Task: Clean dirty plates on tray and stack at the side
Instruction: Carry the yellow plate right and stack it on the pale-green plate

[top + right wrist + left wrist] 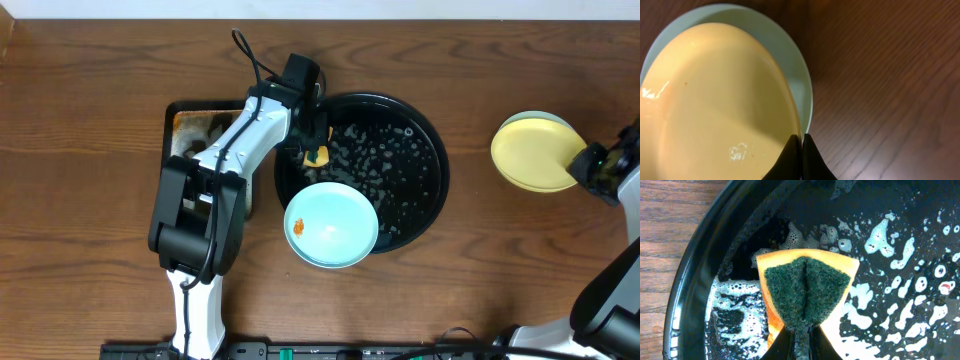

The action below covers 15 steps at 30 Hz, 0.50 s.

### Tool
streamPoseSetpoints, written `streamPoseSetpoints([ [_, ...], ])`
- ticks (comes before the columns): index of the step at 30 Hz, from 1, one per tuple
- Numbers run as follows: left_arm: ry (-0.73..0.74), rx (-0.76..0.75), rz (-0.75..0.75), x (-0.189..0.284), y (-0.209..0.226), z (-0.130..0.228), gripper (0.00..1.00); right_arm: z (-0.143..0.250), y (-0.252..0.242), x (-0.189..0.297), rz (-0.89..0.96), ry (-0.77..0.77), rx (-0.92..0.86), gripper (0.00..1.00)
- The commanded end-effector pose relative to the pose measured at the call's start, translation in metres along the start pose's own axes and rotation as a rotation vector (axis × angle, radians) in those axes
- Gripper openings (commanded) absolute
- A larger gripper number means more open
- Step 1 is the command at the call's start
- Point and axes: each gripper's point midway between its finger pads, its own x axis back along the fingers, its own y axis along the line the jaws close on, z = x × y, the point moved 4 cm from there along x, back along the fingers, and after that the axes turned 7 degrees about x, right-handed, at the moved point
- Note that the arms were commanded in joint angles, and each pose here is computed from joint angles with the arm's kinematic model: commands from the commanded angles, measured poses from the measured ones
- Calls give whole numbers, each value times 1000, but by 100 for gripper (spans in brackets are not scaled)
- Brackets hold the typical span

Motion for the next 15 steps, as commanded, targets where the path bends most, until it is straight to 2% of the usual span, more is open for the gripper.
streamPoseSetpoints([
  [1,2,-2,13,4,-1,2,8,-14,-2,3,-16,-52,-29,1],
  [5,2,-2,13,4,-1,2,8,-19,-8,4,-9,-75,-42,1],
  [6,2,-2,13,4,-1,2,8,-18,-9,4,-6,-69,-40,7],
  [7,1,-2,13,4,-1,2,8,-17,-10,4,-3,-64,-41,27],
  [8,1,-2,13,4,-1,2,8,-16,-10,4,-5,-61,-42,60],
  [9,1,-2,13,4,-1,2,8,-16,-9,5,-10,-61,-42,64],
  [15,6,-1,11,4,-1,3,8,-21,3,34,-98,-105,-37,62],
])
